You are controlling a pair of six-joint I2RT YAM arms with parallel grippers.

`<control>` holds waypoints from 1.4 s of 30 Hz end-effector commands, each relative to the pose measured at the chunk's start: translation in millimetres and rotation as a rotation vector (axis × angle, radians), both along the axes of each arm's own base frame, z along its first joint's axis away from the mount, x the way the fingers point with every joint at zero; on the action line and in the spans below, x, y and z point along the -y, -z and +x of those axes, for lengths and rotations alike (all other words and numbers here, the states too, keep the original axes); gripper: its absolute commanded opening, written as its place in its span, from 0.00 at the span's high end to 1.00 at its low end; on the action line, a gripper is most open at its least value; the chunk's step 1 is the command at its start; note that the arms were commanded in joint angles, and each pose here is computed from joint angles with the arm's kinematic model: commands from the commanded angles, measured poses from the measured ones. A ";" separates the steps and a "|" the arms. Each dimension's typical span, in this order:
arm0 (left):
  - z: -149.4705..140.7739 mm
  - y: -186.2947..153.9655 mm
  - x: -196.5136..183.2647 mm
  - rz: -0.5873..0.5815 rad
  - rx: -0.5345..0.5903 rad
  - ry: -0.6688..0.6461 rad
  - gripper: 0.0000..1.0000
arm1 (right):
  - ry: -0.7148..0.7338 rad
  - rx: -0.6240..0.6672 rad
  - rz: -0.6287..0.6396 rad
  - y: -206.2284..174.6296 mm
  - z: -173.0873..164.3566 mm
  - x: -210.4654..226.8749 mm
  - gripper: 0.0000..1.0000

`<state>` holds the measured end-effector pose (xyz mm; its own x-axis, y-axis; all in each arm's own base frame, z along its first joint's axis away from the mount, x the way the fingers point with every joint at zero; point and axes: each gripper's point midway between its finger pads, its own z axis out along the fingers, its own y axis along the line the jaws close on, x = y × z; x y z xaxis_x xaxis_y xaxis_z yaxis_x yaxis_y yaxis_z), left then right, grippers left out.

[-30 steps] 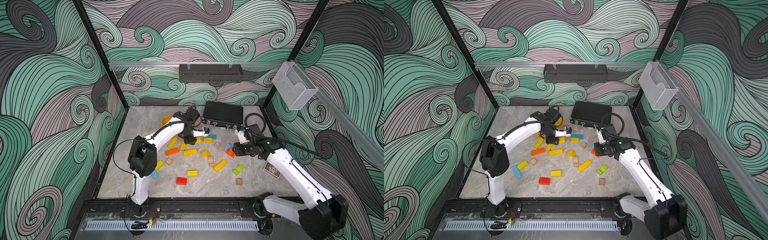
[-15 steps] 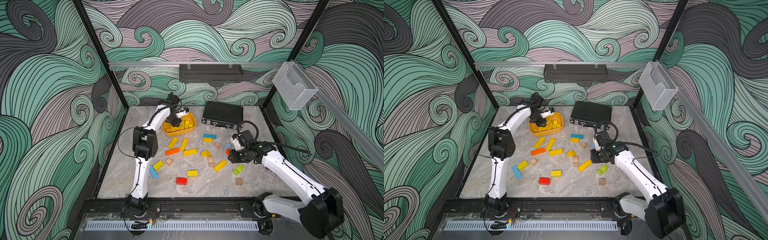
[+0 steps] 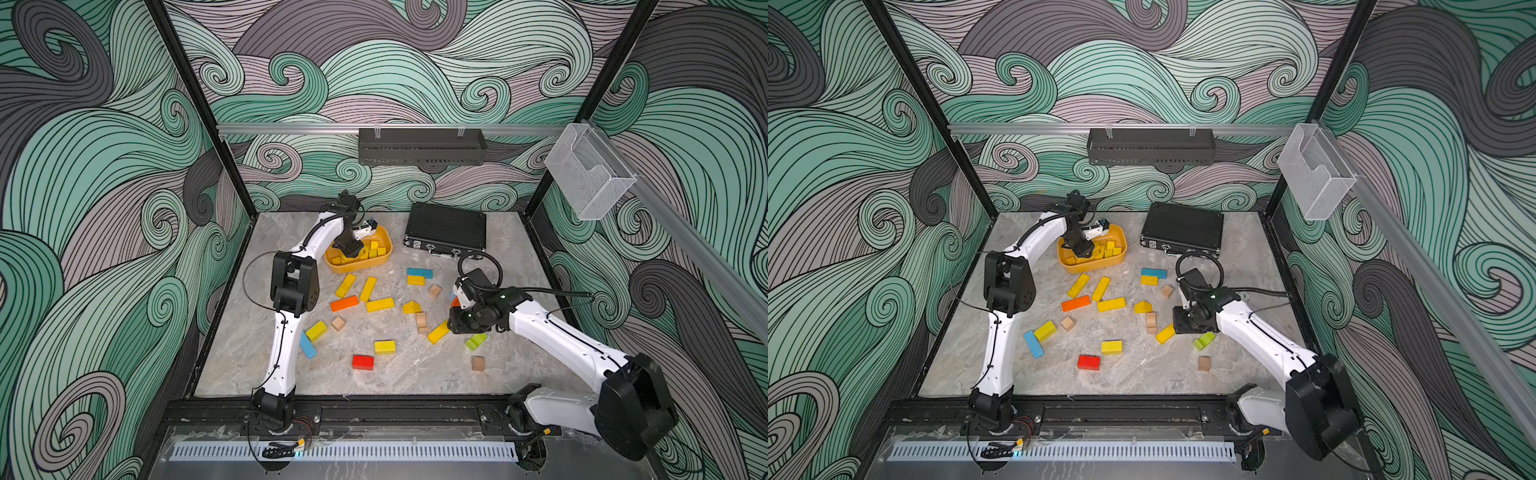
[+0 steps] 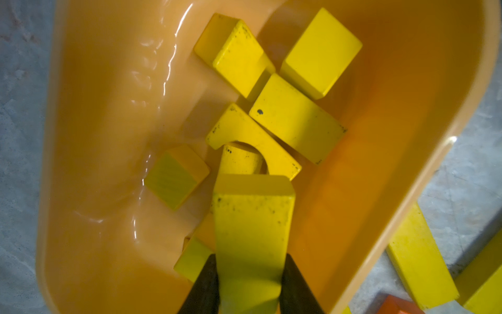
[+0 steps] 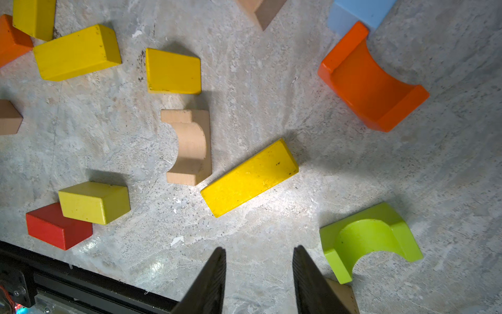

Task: Pick out the yellow building blocks
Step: Place the building block in the storage box, then pick up the building block from the center of the board.

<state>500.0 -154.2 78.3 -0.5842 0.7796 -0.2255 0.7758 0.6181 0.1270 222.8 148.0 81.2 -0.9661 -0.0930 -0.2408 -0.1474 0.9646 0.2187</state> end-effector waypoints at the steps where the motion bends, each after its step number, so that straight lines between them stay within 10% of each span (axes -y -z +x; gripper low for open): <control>1: 2.3 -0.8 -4.4 0.011 -0.004 -0.011 0.58 | 0.017 -0.017 0.005 6.0 2.4 -6.1 0.57; 16: 8.6 -44.3 -4.0 -0.025 0.092 -0.046 0.30 | 0.013 -0.107 -0.007 30.0 -2.5 -14.9 0.55; 31: -26.5 -138.4 0.2 -0.197 0.177 -0.125 0.24 | 0.020 -0.167 -0.013 57.7 0.5 -22.6 0.51; 42: -58.9 -142.9 -8.2 -0.214 0.184 -0.126 0.24 | 0.018 -0.167 -0.012 61.0 16.8 -32.9 0.48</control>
